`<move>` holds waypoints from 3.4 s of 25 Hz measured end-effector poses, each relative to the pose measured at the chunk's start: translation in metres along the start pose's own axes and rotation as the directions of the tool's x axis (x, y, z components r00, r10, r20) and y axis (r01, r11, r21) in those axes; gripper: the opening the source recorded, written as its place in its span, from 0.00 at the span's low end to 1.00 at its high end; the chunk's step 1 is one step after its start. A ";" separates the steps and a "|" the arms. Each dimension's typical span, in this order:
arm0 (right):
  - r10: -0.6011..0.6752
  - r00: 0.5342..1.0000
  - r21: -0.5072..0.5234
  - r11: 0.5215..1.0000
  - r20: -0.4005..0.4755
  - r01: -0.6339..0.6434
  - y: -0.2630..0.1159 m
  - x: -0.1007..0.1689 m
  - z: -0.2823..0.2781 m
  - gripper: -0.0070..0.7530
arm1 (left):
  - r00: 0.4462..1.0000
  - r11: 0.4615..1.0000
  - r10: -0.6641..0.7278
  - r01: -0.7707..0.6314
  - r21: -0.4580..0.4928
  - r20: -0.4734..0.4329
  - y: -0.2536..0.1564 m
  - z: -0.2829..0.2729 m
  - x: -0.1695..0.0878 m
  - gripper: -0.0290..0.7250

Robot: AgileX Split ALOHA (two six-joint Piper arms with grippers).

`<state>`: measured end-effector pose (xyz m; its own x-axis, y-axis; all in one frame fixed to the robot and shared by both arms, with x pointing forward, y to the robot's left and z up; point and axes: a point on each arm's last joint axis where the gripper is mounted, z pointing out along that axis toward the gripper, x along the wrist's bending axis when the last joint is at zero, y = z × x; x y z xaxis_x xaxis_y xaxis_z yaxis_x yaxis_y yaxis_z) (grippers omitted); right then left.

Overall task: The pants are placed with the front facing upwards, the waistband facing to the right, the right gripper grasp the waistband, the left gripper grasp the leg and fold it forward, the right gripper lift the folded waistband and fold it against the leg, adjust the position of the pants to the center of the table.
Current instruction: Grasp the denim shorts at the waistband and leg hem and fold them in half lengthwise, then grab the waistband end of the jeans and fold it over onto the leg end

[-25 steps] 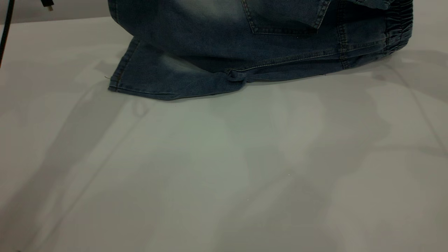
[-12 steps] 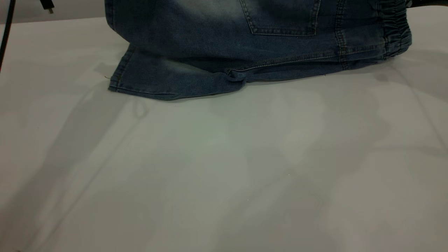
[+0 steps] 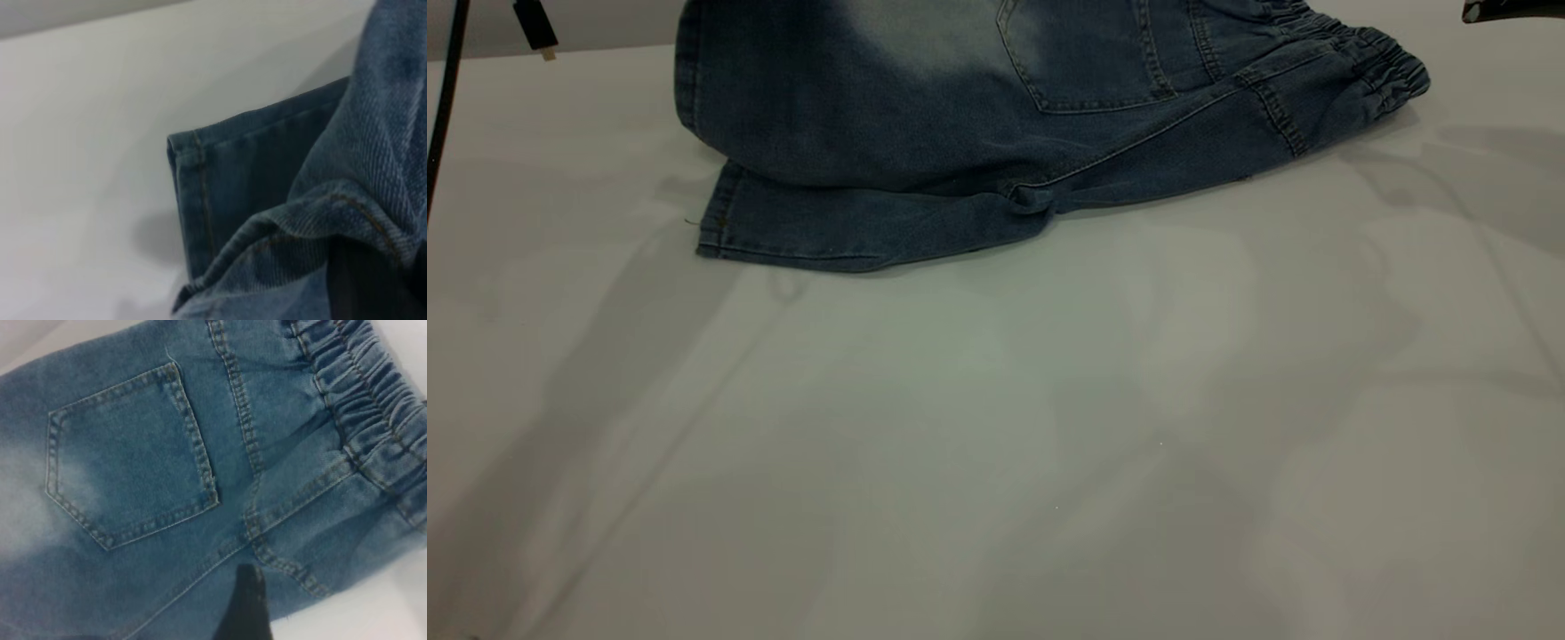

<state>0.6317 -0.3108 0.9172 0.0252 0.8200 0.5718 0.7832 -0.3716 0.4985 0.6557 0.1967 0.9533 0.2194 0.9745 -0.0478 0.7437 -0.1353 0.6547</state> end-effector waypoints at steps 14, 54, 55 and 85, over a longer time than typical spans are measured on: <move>-0.006 1.000 -0.002 1.000 0.005 0.006 0.000 0.000 0.000 0.73 | 0.999 0.996 -0.034 0.034 0.083 -0.004 -0.008 0.000 0.000 0.14; 0.360 0.920 0.169 0.927 -0.156 -0.334 -0.014 -0.055 0.033 0.73 | 1.000 0.999 -0.006 0.006 0.050 -0.001 -0.005 0.000 0.000 0.72; 0.364 0.916 0.171 0.926 -0.167 -0.337 -0.013 -0.058 0.037 0.73 | 1.000 0.998 -0.006 0.006 0.058 -0.001 -0.006 0.000 0.000 0.72; 0.306 0.940 0.124 0.949 -0.154 -0.288 0.008 -0.086 0.079 0.81 | 1.000 0.996 -0.012 0.012 0.091 0.001 -0.009 0.000 0.000 0.72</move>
<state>0.6849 -0.3499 0.8202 0.1672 0.5897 0.7902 0.8135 -0.5353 0.2274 0.6487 0.1979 0.9476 0.2107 0.9759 -0.0563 0.8008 -0.1392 0.5825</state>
